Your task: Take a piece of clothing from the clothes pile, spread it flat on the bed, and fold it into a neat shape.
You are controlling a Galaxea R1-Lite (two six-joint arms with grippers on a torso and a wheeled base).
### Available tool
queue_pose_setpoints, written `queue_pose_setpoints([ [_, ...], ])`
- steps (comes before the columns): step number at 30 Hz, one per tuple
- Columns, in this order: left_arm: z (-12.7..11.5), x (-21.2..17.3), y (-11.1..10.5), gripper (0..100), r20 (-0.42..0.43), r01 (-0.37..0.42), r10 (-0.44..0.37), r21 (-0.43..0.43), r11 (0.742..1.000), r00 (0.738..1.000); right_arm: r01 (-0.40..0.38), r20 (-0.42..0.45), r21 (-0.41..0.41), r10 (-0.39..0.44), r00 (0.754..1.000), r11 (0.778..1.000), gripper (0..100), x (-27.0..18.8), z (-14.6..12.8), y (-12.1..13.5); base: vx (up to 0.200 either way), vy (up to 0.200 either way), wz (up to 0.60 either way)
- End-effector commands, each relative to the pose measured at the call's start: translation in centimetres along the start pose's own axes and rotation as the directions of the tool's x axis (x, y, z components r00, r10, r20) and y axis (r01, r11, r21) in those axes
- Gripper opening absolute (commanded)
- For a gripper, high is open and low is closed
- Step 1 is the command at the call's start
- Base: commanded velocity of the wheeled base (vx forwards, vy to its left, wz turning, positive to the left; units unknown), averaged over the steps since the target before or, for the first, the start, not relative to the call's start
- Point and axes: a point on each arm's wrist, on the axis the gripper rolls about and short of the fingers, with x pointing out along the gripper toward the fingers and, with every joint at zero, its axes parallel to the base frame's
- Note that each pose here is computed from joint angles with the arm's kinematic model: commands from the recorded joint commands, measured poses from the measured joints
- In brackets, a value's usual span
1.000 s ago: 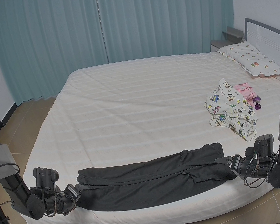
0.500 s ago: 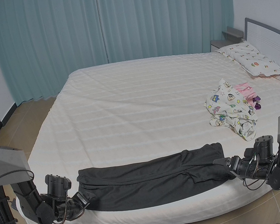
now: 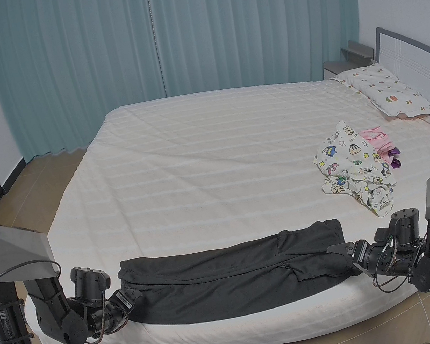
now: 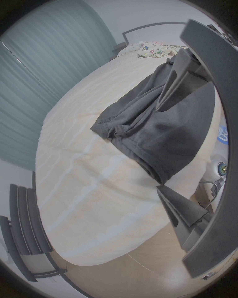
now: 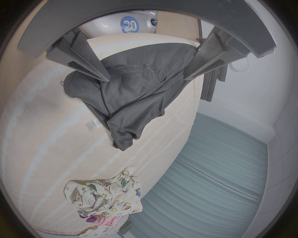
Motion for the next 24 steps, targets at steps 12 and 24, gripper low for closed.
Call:
queue_pose_setpoints([
  [12, -0.8, -0.3, 1.7, 0, 0.047, -0.145, 0.142, 0.063, 0.987, 0.989, 0.006, 0.002, 0.002, -0.006, 1.0, 1.0, 100, 0.0, 0.0, -0.2, 0.0, 0.0, 0.0],
  [24, -1.5, -0.4, 2.3, 0, 0.016, -0.209, 0.208, 0.103, 0.972, 0.978, 0.01, 0.0, 0.003, -0.01, 1.0, 1.0, 100, 0.0, 0.0, -0.2, 0.0, 0.0, 0.0],
])
